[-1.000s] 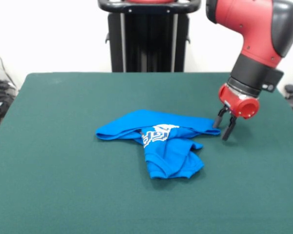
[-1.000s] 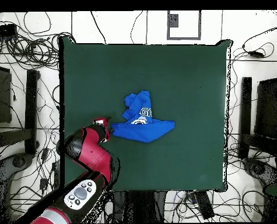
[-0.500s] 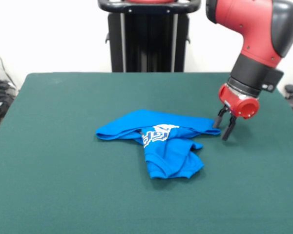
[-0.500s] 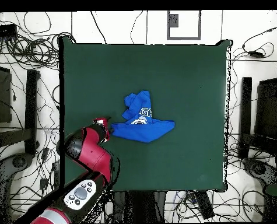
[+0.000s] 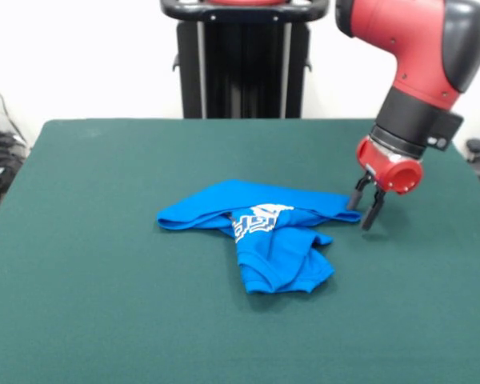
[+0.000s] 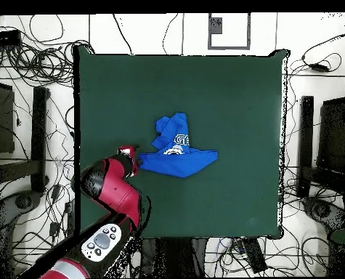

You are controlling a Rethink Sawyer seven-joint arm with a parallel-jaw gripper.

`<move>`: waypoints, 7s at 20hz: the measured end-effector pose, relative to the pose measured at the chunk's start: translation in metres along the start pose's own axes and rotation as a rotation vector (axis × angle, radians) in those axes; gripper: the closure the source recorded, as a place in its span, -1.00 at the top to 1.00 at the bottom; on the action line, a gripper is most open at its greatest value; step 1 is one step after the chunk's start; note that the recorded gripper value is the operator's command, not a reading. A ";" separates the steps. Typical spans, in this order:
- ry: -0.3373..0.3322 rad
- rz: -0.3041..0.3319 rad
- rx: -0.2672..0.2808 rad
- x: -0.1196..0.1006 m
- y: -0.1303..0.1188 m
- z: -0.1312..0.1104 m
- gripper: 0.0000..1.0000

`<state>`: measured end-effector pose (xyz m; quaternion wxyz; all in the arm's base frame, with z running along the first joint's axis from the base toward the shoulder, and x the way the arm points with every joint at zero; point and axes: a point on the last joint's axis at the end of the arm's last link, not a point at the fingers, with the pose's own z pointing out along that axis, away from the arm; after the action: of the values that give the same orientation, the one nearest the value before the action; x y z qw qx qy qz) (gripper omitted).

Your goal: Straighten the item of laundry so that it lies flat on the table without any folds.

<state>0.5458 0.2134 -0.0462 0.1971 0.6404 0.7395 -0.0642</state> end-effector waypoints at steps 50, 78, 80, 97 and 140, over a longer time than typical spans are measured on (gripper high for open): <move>0.003 -0.006 -0.005 -0.039 0.013 -0.007 1.00; 0.023 0.019 0.019 -0.046 0.011 0.008 1.00; 0.027 0.026 0.025 -0.049 0.010 0.012 1.00; 0.030 0.022 0.030 -0.046 0.008 0.014 1.00; 0.034 -0.066 0.020 -0.024 -0.003 0.007 -1.00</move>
<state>0.5473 0.1886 -0.0446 0.1757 0.6187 0.7628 -0.0674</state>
